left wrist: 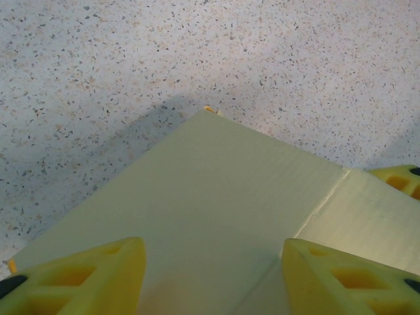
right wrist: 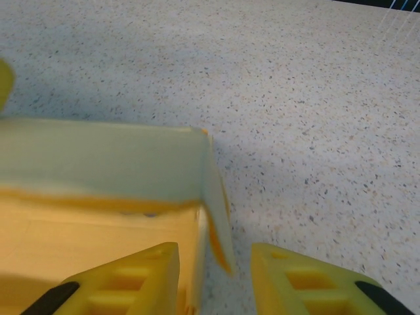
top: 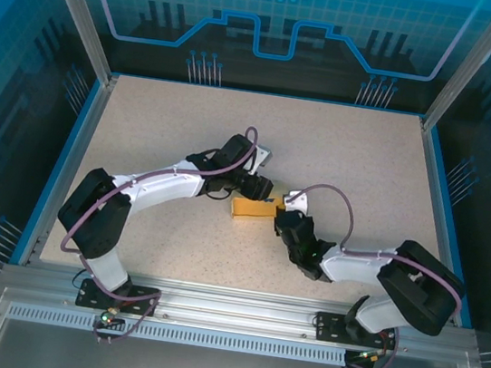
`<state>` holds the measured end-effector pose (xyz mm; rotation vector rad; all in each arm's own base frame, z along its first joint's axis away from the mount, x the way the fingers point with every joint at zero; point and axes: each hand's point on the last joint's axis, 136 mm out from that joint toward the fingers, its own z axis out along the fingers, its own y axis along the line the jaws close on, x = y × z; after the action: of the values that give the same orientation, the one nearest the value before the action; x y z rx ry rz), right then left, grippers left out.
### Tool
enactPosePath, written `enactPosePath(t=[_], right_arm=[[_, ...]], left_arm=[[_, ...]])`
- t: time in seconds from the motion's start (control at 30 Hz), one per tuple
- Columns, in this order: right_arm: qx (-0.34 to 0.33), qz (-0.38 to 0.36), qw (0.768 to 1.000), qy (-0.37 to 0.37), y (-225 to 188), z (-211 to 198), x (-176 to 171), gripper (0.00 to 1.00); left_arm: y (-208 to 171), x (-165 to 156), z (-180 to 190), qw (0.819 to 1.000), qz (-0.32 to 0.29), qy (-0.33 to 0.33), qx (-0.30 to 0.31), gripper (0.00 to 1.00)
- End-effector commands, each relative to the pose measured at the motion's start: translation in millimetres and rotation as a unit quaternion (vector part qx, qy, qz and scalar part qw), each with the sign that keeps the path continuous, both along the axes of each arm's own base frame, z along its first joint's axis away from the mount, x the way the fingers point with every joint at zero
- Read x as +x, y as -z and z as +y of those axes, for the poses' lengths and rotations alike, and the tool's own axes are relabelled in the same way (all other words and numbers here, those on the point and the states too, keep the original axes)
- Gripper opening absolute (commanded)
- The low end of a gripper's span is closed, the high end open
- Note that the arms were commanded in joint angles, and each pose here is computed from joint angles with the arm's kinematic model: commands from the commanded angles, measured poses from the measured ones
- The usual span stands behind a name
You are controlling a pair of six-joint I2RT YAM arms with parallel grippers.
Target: Fold the paper box
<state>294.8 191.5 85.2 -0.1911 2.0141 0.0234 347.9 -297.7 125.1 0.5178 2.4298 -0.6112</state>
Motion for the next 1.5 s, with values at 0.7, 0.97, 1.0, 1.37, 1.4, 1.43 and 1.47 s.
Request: enactPosePath(t=[0.7,0.97,1.0,1.37,1.4,1.43,1.47], right_arm=[[0.099,0.149,0.981,-0.077,-48.3,-11.0,12.3,0.47],[0.119,0.245,0.958,-0.085,-5.4,4.2,31.6,0.48],[0.117,0.255,0.956,-0.082,2.3,4.5,31.5,0.48],[0.103,0.304,0.945,-0.062,54.1,-5.7,27.4,0.46],[0.101,0.307,0.944,-0.062,56.8,-5.5,27.5,0.46],[0.098,0.309,0.944,-0.063,58.2,-5.7,27.4,0.46],[0.096,0.310,0.944,-0.065,58.5,-5.4,27.1,0.46]], left_arm=[[38.6,-15.4,-7.7,1.000,0.005,-0.001,-0.011,0.56],[45.3,-19.6,-7.7,1.000,0.007,-0.012,-0.018,0.56],[47.5,-20.5,-6.7,1.000,0.008,-0.014,-0.018,0.56],[71.2,-28.8,3.4,0.999,0.018,-0.033,-0.015,0.56],[73.0,-29.2,4.1,0.999,0.020,-0.034,-0.014,0.56],[72.8,-28.9,4.0,0.999,0.020,-0.034,-0.014,0.56],[72.1,-28.7,4.4,0.999,0.019,-0.035,-0.014,0.56]])
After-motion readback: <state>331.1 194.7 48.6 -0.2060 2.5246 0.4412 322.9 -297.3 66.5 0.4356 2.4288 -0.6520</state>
